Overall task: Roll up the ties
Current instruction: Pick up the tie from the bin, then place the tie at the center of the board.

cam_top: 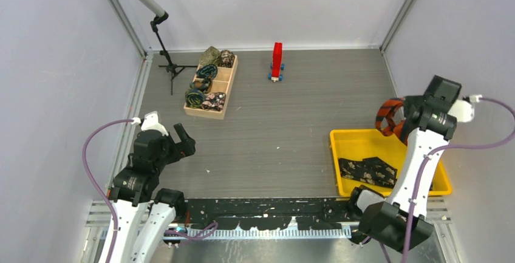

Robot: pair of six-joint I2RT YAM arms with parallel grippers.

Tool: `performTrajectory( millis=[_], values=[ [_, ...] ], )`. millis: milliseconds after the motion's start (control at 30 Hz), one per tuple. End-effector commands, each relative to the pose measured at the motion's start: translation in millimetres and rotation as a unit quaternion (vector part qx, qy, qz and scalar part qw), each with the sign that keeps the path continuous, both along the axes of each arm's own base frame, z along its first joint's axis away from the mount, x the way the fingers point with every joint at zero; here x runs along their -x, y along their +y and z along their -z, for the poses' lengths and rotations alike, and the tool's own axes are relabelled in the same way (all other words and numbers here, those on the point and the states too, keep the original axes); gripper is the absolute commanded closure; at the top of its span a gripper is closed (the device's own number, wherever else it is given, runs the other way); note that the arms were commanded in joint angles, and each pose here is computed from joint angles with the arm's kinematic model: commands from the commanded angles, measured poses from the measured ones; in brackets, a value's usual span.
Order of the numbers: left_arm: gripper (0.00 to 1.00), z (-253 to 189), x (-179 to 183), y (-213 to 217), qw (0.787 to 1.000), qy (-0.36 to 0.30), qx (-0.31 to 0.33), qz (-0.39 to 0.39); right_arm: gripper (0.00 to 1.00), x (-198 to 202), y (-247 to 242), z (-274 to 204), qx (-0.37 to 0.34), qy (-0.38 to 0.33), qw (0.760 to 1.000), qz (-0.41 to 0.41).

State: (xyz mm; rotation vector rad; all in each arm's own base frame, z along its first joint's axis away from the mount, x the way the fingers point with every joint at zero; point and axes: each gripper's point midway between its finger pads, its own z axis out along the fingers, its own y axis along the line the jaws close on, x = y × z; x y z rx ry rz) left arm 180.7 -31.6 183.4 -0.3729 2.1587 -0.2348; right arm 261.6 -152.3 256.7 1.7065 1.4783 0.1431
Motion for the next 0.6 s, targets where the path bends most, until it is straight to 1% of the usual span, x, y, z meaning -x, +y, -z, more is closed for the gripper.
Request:
performTrajectory(
  millis=[0, 100, 200, 300, 367, 500, 567],
  values=[
    [0.00, -9, -6, 1, 1.000, -0.025, -0.002, -0.002, 1.00, -14, 47, -46, 0.042, -0.016, 0.997, -0.065],
    [0.00, -9, -6, 2, 1.000, -0.026, -0.002, -0.005, 1.00, -36, 93, -55, 0.037, -0.010, 0.990, -0.136],
    [0.00, -10, -6, 3, 1.000, -0.027, -0.003, -0.007, 1.00, -57, 148, -50, 0.026, 0.013, 0.974, -0.225],
    [0.00, -10, -5, 3, 1.000, -0.026, -0.003, -0.010, 1.00, -71, 210, -23, 0.032, 0.065, 0.946, -0.316],
    [0.00, -9, -6, 4, 1.000, -0.025, -0.005, -0.010, 1.00, -73, 251, 2, 0.034, 0.102, 0.924, -0.367],
    [0.00, -9, -6, 4, 1.000, -0.024, -0.005, -0.011, 1.00, -69, 332, 55, 0.025, 0.149, 0.881, -0.448],
    [0.00, -8, -6, 3, 1.000, -0.022, -0.005, -0.007, 1.00, -69, 361, 73, 0.018, 0.159, 0.864, -0.477]
  ],
)
